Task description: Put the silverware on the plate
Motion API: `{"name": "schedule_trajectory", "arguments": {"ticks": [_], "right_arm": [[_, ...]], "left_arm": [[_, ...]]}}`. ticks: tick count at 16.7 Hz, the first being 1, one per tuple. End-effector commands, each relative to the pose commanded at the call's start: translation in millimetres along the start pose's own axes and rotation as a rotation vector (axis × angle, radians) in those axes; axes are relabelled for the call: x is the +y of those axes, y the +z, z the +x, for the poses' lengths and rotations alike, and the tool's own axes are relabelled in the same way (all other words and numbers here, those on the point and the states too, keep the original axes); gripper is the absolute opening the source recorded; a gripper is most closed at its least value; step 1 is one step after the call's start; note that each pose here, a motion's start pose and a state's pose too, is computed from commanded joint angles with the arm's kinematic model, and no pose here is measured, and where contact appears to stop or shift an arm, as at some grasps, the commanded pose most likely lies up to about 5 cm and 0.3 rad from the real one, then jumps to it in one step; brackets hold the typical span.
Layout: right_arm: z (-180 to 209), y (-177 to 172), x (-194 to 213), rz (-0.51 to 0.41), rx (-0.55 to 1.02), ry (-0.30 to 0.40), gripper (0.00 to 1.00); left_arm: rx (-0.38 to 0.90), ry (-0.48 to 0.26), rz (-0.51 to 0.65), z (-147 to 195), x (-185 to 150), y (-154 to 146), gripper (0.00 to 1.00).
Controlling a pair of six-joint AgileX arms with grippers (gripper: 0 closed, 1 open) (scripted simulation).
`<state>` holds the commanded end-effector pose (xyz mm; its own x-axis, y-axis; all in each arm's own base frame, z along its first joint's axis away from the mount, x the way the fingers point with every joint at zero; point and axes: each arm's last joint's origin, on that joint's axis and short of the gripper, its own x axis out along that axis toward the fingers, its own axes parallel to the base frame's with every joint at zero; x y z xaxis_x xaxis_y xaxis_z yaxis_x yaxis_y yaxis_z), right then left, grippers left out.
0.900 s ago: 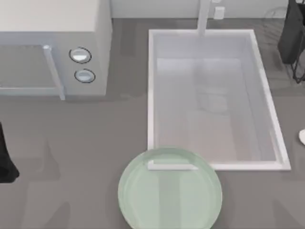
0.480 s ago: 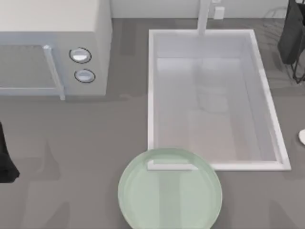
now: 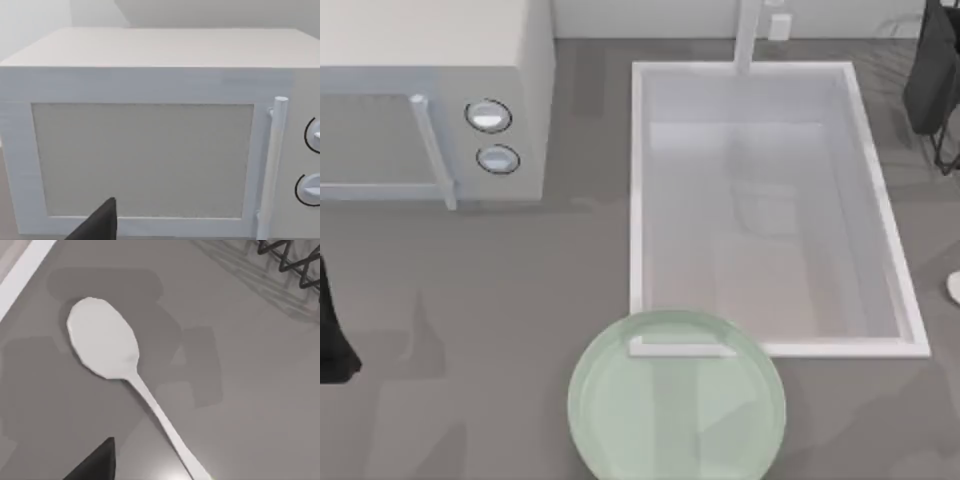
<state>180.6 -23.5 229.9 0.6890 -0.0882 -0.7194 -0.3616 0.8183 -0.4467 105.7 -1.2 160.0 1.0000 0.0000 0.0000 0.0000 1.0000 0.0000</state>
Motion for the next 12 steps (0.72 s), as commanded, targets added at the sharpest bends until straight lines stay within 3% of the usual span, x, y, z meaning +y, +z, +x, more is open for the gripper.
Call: {"name": "schedule_trajectory", "arguments": {"ticks": [4, 8, 12], "right_arm": [[45, 20, -34, -0.231, 0.268, 0.247, 1.0], [87, 28, -62, -0.403, 0.396, 0.469, 1.0], [119, 29, -79, -0.5, 0.439, 0.612, 1.0]], "left_arm": [[0.0, 0.0, 0.0, 0, 0, 0, 1.0], [0.0, 0.0, 0.0, 0, 0, 0, 1.0], [0.0, 0.0, 0.0, 0, 0, 0, 1.0]]}}
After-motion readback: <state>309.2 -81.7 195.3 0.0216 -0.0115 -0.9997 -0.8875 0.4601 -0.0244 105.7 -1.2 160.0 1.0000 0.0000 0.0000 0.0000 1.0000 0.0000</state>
